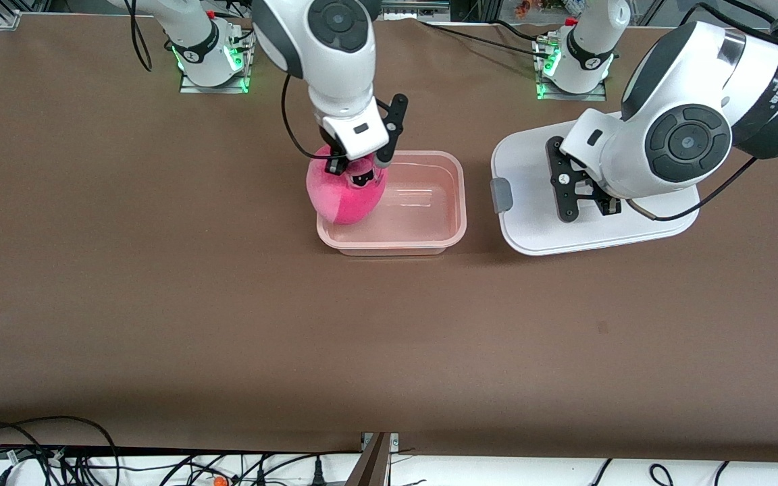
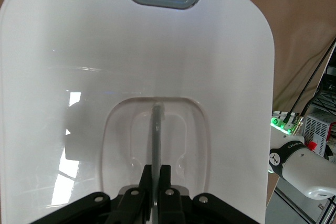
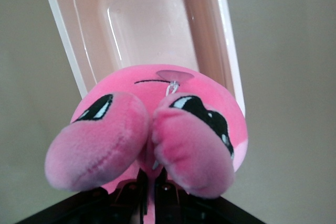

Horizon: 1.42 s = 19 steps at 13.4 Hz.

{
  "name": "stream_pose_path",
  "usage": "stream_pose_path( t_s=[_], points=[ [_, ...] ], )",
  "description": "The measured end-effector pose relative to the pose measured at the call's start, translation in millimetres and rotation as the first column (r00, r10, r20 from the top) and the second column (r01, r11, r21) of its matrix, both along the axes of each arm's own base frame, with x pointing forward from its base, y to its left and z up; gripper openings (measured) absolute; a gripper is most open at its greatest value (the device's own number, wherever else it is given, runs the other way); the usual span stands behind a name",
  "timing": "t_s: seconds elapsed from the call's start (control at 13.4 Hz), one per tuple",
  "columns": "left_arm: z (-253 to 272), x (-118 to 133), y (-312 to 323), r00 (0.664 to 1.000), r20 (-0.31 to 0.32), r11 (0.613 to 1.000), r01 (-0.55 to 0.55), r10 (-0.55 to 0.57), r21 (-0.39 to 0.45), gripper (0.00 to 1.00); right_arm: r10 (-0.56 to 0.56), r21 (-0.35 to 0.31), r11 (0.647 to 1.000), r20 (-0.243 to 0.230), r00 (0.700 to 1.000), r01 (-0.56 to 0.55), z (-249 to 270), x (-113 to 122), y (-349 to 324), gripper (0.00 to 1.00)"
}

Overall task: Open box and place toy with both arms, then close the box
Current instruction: 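Lower the pink toy into the box with the right gripper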

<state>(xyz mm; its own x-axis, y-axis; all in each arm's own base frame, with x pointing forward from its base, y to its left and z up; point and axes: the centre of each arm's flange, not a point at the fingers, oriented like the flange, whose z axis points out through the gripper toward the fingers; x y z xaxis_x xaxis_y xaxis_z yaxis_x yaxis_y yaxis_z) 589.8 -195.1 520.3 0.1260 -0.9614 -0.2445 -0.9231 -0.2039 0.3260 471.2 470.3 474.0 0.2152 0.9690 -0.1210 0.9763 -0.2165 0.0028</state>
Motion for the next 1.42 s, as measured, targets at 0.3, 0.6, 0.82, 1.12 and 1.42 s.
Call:
stream_pose_path(
  t_s=[0.3,0.6,0.82,1.12,1.42],
  points=[
    [0.0,-0.3,-0.7,1.0,0.0,1.0,0.002,-0.002,-0.001,0.07,0.044,-0.081,0.996,-0.022,0.999,-0.046,-59.4,-7.2,23.6,0.07],
    [-0.2,-0.4,-1.5,1.0,-0.001,1.0,0.003,-0.003,-0.001,0.07,0.053,-0.11,0.993,-0.01,0.999,-0.054,-126.4,-5.9,45.3,0.07],
    [-0.3,-0.5,-1.8,1.0,-0.001,1.0,0.004,-0.004,-0.001,0.07,0.045,-0.15,0.988,0.025,0.999,-0.041,-173.6,-7.8,56.2,0.07],
    [-0.2,-1.1,-3.4,1.0,-0.001,1.0,0.007,-0.007,-0.002,0.07,0.005,-0.119,0.993,0.111,0.994,0.008,-202.6,-7.5,72.5,0.34],
    [-0.2,-1.5,-4.6,1.0,-0.001,1.0,0.009,-0.009,-0.003,0.07,-0.196,0.075,0.98,0.205,0.959,0.184,-187.1,1.8,91.5,0.77]
  ],
)
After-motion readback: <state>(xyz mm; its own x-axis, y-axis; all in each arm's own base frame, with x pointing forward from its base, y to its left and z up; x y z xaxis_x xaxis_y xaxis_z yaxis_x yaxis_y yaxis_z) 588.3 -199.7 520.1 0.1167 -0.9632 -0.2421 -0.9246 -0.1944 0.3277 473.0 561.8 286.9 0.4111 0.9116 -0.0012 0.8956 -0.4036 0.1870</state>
